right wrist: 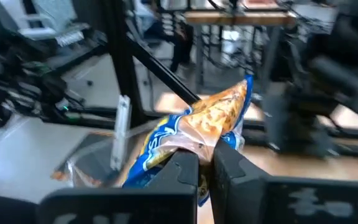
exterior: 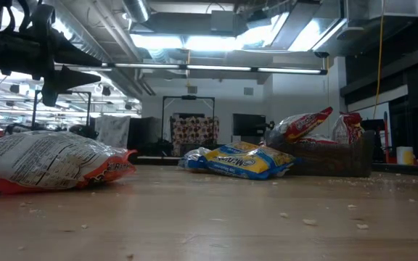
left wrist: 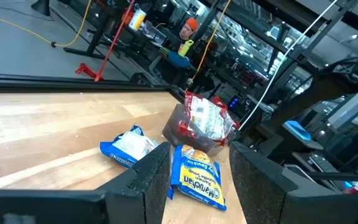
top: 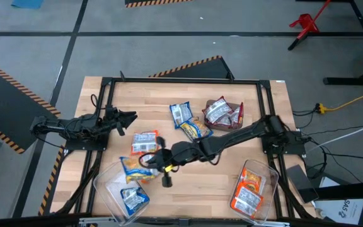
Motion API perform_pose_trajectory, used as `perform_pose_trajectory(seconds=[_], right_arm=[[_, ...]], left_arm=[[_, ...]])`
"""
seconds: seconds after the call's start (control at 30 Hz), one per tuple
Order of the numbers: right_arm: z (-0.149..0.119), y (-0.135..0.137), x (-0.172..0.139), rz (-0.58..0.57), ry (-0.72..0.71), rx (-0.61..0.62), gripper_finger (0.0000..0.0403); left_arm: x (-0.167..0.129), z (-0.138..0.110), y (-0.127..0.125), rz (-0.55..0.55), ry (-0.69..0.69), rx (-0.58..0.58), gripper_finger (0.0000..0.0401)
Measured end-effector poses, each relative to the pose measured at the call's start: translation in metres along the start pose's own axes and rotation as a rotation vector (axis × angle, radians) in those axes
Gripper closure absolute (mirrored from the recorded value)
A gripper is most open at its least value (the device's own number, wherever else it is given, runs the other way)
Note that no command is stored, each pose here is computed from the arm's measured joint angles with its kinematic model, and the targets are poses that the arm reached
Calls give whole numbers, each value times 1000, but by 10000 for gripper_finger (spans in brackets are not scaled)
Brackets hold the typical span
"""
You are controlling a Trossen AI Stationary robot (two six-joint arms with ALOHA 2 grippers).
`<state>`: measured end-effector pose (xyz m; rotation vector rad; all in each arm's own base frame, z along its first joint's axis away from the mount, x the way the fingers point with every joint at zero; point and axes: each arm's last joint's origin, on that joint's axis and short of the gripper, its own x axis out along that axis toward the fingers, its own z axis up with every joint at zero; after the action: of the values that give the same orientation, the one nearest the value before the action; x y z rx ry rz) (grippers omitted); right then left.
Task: Sort Maruchan noodles
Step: Put the blue noodle pack into the left transparent bin
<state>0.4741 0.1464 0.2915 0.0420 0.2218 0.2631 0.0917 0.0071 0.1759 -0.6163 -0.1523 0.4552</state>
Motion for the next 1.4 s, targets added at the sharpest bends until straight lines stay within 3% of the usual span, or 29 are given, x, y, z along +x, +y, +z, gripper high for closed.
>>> perform_pose_trajectory(seconds=[0.4, 0.73, 1.03, 1.27, 1.4], right_arm=[[-13, 6, 64, 173, -20, -2, 403], [-38, -18, 90, 167, -53, -50, 403], [-50, -52, 98, 155, -69, -38, 403], [-51, -48, 98, 173, -67, -45, 401], [-59, -46, 101, 204, -54, -56, 379]], left_arm=[[0, 0, 0, -1, 1, -2, 243], [0, 0, 0, -4, 3, -1, 243], [0, 0, 0, 1, 0, 5, 243], [0, 0, 0, 8, -4, 8, 243], [0, 0, 0, 8, -4, 8, 243]])
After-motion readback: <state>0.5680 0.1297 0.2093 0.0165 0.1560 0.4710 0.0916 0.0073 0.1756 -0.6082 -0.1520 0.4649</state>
